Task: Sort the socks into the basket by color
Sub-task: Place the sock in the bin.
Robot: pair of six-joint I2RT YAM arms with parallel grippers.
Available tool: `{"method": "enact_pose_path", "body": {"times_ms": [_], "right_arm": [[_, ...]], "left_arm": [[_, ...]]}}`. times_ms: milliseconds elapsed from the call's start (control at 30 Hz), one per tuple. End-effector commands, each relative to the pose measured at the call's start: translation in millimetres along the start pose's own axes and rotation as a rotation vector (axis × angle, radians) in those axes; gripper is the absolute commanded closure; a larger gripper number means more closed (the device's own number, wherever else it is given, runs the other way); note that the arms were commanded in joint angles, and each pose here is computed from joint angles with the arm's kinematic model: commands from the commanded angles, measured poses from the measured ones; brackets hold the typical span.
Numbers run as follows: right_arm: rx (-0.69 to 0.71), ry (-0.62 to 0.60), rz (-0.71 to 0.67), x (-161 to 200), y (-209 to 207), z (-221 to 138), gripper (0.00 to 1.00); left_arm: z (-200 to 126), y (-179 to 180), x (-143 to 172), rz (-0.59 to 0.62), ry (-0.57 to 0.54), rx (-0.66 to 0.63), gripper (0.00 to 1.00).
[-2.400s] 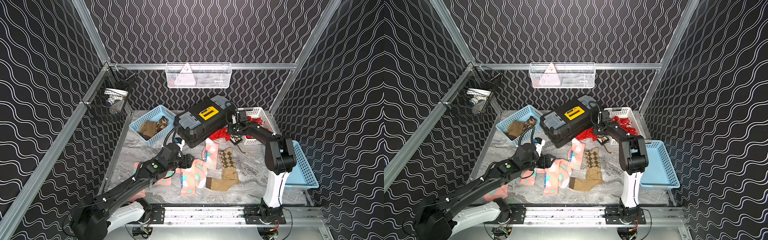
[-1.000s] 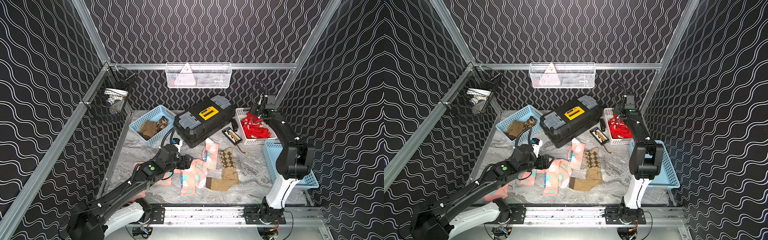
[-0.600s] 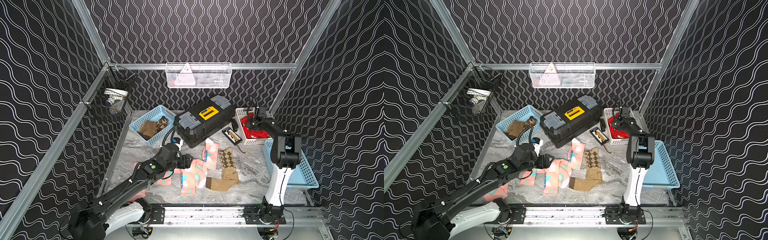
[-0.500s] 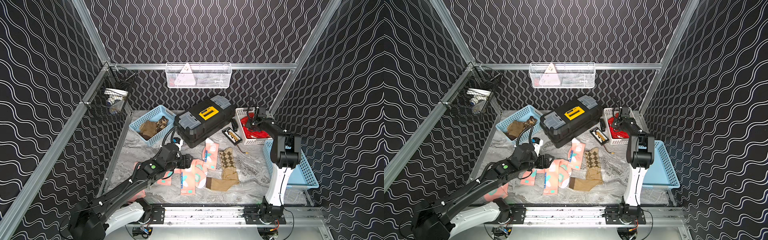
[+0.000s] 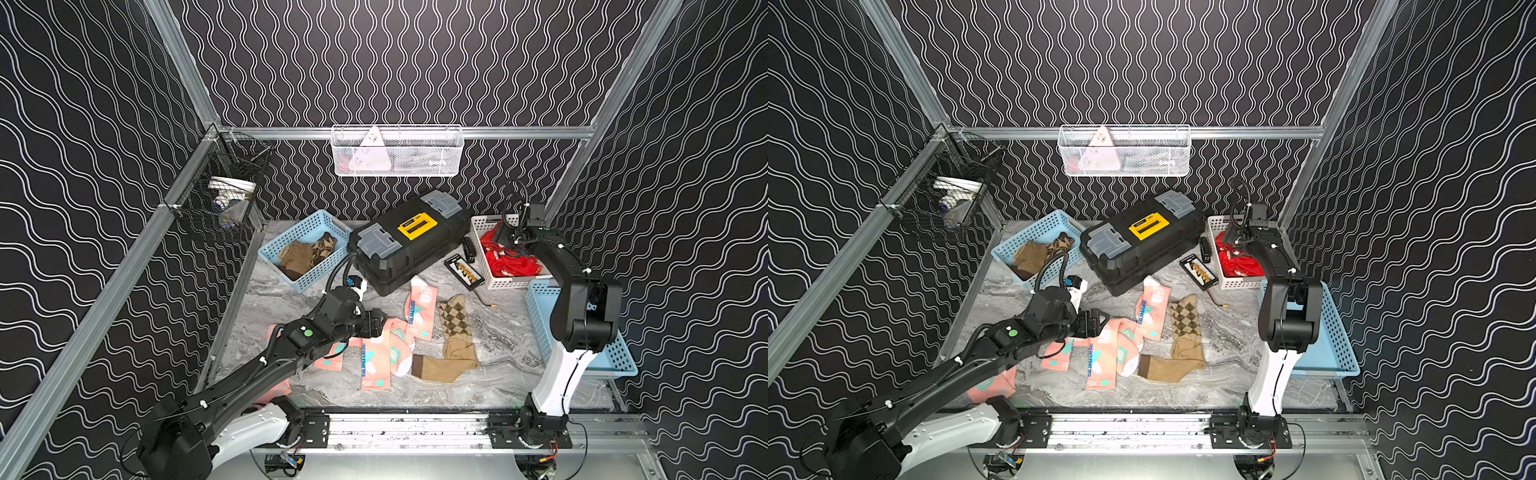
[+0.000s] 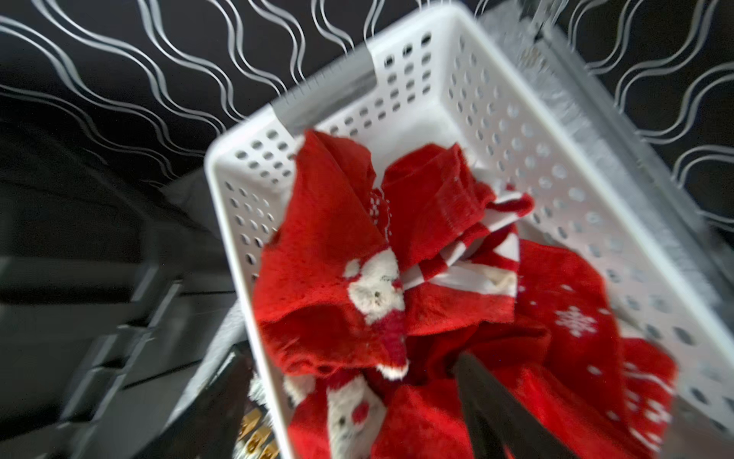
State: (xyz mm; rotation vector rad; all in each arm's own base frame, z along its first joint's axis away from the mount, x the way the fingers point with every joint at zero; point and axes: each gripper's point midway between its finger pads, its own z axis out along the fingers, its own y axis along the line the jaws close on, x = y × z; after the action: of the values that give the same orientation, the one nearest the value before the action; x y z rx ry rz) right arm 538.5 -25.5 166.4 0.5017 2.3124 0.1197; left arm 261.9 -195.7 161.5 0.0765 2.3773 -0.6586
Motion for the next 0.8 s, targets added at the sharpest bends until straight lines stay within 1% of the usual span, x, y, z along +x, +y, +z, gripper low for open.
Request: {"method": "enact_pose_path", "body": {"times_ms": [0, 133, 200, 300, 567, 700, 767], "right_arm": [[-0.025, 0.015, 0.003, 8.0, 14.5, -19.7, 0.11], [-0.055, 0.015, -0.026, 19.5, 36.1, -44.3, 0.08], [-0.068, 0.017, -0.043, 29.2, 46.8, -55.7, 0.05], [-0.100, 0.024, -0.076, 46.4, 64.8, -74.6, 0.05], [-0.183, 0.083, -0.177, 109.3, 100.3, -118.3, 0.05], [-0.208, 0.127, -0.240, 146.5, 109.3, -131.9, 0.05], [-0.219, 0.171, -0.277, 170.4, 112.6, -136.2, 0.06]], "left_arm": [[2.0, -3.6, 0.1, 0.019, 0.005, 0.003, 0.22], [4.3, -5.9, 4.6, 0.031, 0.014, 0.001, 0.21], [4.8, -6.4, 6.6, 0.037, 0.020, -0.004, 0.22], [5.4, -7.2, 10.0, 0.043, 0.023, -0.002, 0.22], [6.1, -6.4, 13.9, 0.059, 0.027, -0.013, 0.22], [6.8, -4.4, 16.5, 0.059, 0.031, -0.019, 0.21], [6.3, -3.3, 18.0, 0.056, 0.030, -0.021, 0.22]]}}
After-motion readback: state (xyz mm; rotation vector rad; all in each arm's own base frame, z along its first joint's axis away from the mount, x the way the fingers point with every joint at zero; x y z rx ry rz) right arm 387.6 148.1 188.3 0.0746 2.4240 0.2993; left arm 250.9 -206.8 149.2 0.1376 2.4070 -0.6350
